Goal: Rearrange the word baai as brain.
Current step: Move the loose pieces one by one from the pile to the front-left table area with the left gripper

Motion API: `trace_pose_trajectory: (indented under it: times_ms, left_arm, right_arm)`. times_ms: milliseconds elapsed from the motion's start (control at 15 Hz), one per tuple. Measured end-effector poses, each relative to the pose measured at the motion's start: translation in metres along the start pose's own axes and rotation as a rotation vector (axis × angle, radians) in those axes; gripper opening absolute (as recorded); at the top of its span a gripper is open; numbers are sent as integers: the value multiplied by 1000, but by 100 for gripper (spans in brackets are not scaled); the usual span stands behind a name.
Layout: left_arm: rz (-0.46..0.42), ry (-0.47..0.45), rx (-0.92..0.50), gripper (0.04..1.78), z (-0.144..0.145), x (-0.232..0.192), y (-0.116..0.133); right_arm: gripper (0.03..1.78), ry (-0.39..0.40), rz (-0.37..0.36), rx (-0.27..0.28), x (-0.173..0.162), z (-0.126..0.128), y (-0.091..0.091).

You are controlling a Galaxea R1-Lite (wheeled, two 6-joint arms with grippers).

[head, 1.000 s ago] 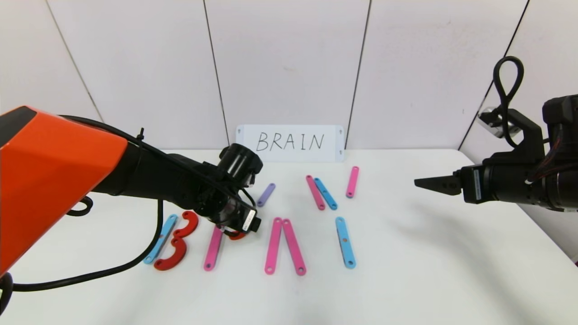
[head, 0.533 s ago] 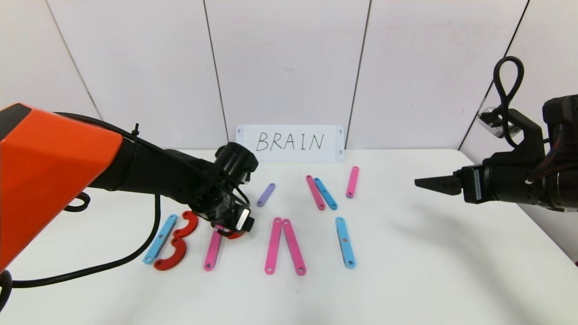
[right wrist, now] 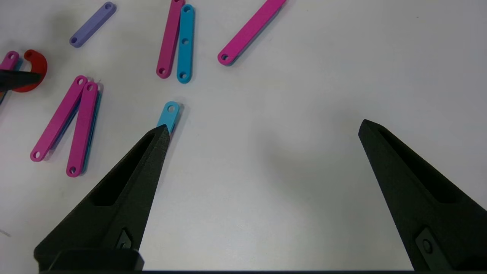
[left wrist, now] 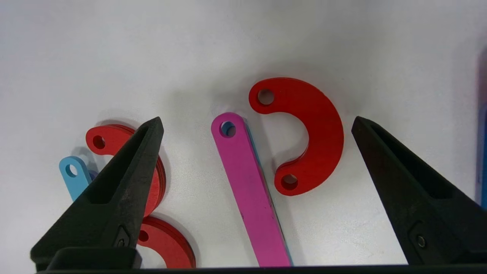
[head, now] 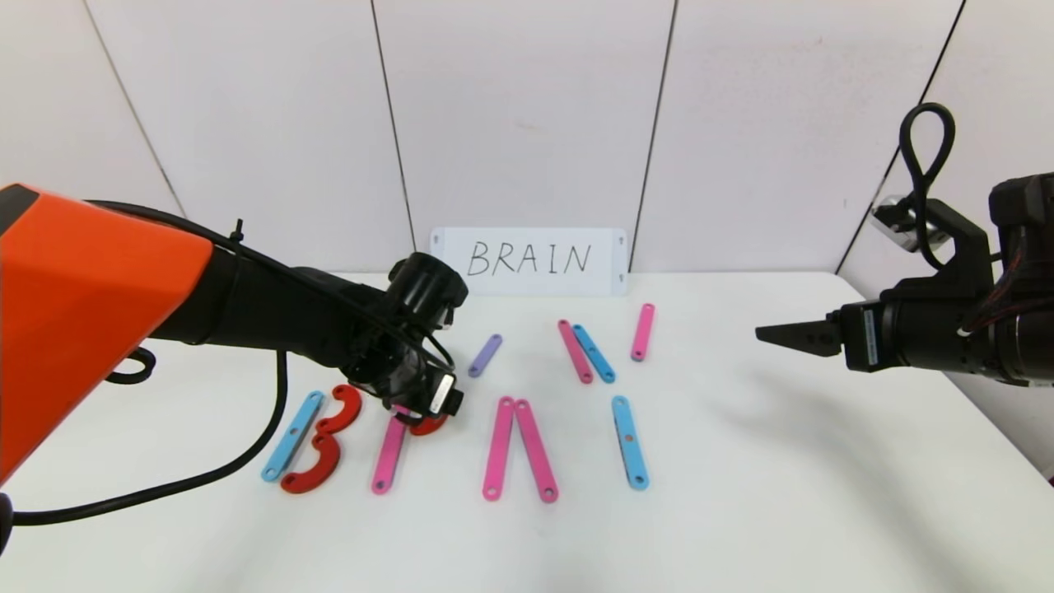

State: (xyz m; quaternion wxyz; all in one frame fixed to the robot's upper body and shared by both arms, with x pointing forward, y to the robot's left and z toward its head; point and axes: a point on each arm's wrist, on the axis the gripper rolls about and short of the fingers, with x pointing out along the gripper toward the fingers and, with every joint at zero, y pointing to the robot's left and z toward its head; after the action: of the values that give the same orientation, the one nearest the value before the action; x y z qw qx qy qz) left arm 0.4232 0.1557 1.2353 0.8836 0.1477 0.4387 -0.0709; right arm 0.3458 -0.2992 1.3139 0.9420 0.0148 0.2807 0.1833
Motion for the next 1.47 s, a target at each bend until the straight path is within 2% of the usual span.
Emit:
trace_pose_trajectory:
  times_ms: [133, 400, 533, 933, 1467]
  left_arm:
    - [-52, -44, -19, 173, 8, -5, 0]
    - [-215, -149, -49, 173, 21, -9, -1]
    - [-261, -183, -56, 173, 24, -4, -2]
    - [-267, -265, -62, 173, 37, 18, -8]
    - [-260, -259, -62, 173, 47, 50, -19]
  right_arm:
    - [174, 1, 0, 0, 0, 0, 0]
    - [174, 1, 1, 0, 0, 0, 0]
    - [174, 1, 1, 0, 0, 0, 0]
    - [174, 2, 2, 0, 0, 0, 0]
    - [174, 1, 2, -1, 0, 0, 1]
